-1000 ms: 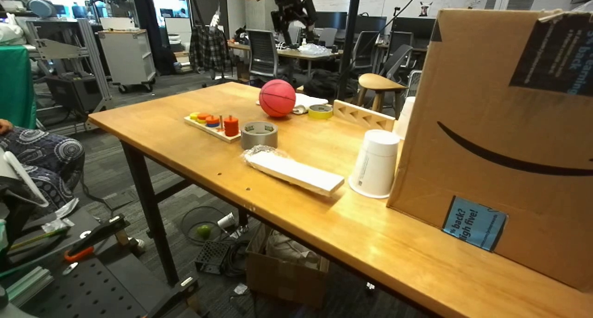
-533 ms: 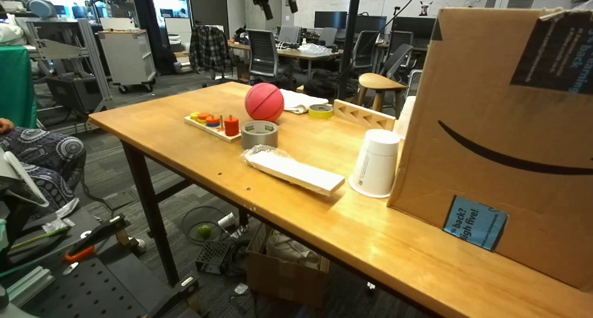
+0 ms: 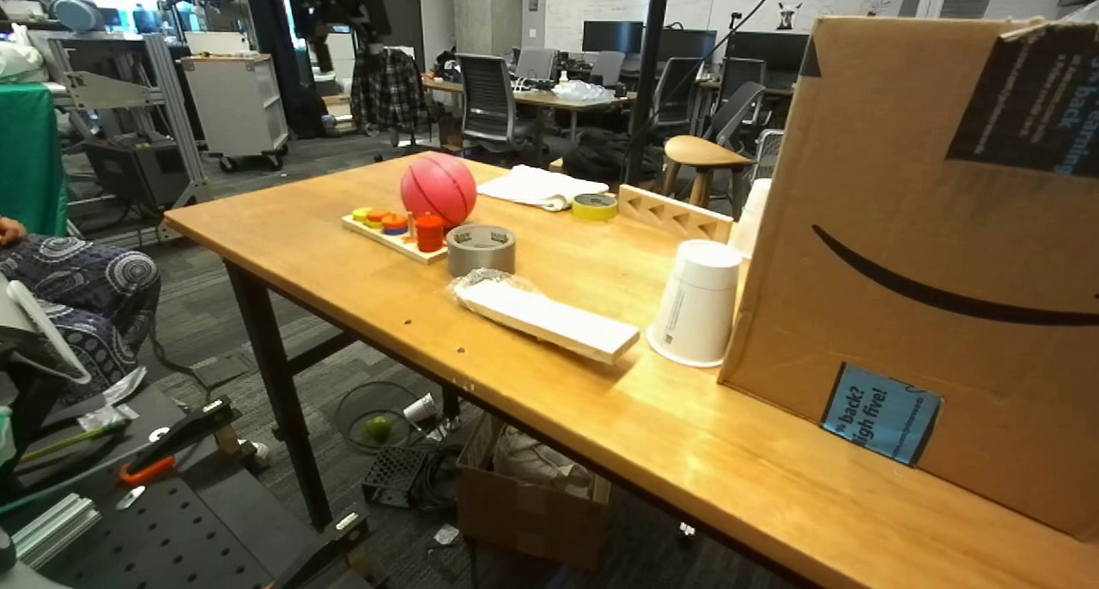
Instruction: Push the basketball to the right side of the table
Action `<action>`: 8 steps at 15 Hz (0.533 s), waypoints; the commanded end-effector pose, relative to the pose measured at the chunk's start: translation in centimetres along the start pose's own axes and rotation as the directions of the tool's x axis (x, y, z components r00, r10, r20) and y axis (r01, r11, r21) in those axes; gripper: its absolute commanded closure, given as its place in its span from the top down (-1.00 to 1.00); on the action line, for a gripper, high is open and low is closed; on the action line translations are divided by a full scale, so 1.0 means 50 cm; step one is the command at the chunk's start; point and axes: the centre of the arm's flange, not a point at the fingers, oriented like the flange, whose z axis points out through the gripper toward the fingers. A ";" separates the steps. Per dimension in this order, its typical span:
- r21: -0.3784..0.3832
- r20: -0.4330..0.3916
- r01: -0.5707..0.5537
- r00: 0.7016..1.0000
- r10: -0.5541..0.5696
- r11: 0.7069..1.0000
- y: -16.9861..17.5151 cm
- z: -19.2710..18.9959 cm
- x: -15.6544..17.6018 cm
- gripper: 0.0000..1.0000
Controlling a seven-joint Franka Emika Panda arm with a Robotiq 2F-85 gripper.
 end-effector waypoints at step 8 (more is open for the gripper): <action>0.099 0.076 0.226 0.969 -0.234 0.969 -0.231 0.096 -0.159 1.00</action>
